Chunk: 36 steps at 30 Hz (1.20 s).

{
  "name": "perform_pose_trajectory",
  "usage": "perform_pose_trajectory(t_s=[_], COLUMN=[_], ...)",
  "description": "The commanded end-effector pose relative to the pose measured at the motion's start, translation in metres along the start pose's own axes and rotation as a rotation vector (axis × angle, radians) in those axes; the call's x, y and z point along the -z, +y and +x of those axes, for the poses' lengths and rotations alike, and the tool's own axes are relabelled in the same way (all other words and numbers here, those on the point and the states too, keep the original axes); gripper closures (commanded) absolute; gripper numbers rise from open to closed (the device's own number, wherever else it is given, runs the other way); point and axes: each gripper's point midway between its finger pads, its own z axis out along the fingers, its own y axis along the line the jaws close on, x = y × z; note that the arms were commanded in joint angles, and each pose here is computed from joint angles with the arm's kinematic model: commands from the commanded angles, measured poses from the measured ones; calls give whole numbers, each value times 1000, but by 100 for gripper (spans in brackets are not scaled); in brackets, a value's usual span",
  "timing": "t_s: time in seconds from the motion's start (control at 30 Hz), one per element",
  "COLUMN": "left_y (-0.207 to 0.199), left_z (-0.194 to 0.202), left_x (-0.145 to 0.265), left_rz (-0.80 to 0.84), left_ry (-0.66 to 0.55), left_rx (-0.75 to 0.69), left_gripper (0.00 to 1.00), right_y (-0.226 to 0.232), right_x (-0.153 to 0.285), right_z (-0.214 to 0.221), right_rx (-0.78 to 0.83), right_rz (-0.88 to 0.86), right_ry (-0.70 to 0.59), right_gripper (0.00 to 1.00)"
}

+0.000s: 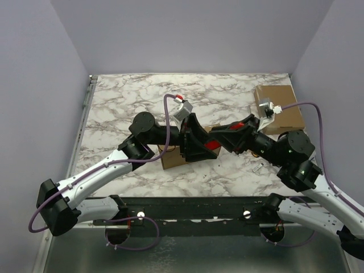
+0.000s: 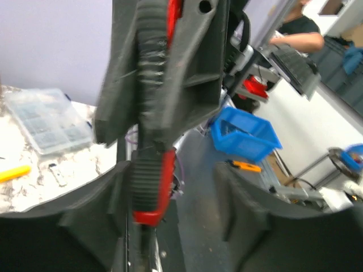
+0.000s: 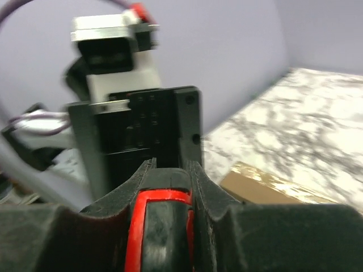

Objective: Unpack the express box
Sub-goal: Adjust the knife, then cut the express box at the center of the board.

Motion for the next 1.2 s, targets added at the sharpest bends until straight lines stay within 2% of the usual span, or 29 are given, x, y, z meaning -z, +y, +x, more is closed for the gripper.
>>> perform_pose_trajectory(t_s=[0.0, 0.1, 0.13, 0.2, 0.3, 0.4, 0.53, 0.7, 0.93, 1.17], left_y=[27, 60, 71, 88, 107, 127, 154, 189, 202, 233], left_z=[-15, -21, -23, -26, -18, 1, 27, 34, 58, 75], left_x=[10, 33, 43, 59, 68, 61, 50, 54, 40, 41], left_rz=[-204, -454, -537, -670, -743, -737, -678, -726, -640, -679], left_ry=[-54, -68, -82, -114, -90, 18, 207, 367, 456, 505], left_rx=[-132, -213, -226, -242, -275, -310, -441, -576, -525, -471], left_gripper=[23, 8, 6, 3, 2, 2, 2, 1, 1, 1], right_y=[-75, -127, -137, -149, -156, -163, -171, -176, -188, -186], right_x=[18, 49, 58, 69, 71, 70, 64, 49, 42, 25], right_z=[-12, -20, -22, -26, -33, -35, -37, -32, -19, -12], right_rx=[88, 183, 221, 294, 375, 431, 488, 492, 443, 414], right_rz=[432, 766, 839, 918, 953, 993, 1014, 963, 901, 818], right_ry=[-37, -25, -19, -13, -12, -1, -2, 29, 68, 81], right_gripper=[99, 99, 99, 99, 99, 99, 99, 99, 99, 99])
